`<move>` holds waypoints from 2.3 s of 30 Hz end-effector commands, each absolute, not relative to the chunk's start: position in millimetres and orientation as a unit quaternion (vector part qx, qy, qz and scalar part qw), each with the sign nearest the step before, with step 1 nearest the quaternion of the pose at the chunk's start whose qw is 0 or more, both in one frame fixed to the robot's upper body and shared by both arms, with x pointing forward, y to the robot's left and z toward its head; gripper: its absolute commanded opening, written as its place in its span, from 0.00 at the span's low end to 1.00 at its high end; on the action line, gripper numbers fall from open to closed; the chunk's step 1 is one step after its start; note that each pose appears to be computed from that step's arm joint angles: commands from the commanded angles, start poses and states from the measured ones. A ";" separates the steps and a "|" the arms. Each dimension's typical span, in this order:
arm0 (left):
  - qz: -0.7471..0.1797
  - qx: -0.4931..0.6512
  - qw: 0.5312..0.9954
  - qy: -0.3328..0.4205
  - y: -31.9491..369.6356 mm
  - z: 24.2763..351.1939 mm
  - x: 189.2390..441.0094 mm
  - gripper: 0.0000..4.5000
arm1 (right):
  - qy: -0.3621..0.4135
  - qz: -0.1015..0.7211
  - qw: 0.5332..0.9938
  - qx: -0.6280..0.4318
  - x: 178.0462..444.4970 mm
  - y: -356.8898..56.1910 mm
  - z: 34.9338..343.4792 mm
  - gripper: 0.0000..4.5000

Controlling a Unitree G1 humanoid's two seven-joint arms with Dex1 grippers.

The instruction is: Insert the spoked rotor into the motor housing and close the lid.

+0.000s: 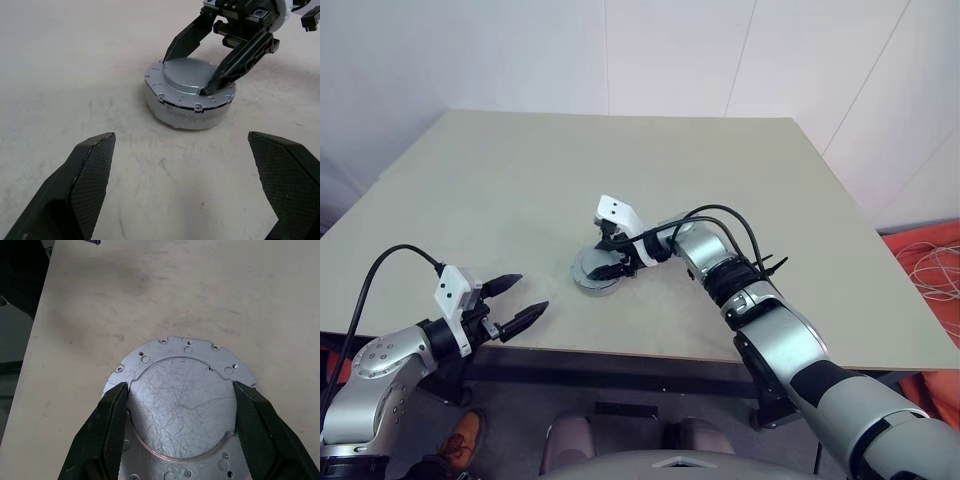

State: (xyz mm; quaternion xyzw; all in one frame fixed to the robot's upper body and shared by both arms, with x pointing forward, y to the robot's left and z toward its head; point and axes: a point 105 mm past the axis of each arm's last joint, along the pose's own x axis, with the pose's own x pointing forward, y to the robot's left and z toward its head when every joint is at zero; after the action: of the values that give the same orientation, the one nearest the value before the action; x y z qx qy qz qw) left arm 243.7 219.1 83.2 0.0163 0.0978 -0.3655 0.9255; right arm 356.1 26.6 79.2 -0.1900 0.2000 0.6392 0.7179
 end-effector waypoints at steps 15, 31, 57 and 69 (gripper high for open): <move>-0.374 0.028 0.923 0.079 213.9 93.4 249.8 1.00 | 0.225 0.635 0.707 -0.215 354.3 20.6 69.6 0.70; -0.363 0.027 0.930 0.054 207.4 105.0 283.8 1.00 | 0.263 0.626 0.707 -0.198 352.5 15.7 60.4 0.70; -0.404 0.052 0.896 0.177 153.8 48.0 327.8 0.00 | 0.263 0.630 0.702 -0.205 347.9 14.8 55.0 0.70; -0.408 0.047 0.894 0.177 150.4 49.4 326.4 0.00 | 0.243 0.630 0.706 -0.212 350.6 16.1 64.1 0.99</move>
State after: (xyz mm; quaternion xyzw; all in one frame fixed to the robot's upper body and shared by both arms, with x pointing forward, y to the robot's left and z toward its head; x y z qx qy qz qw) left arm 331.0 154.0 58.6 0.0448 0.1556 -0.3999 0.9022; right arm 351.5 23.8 73.9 -0.2028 0.2205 0.6379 0.7094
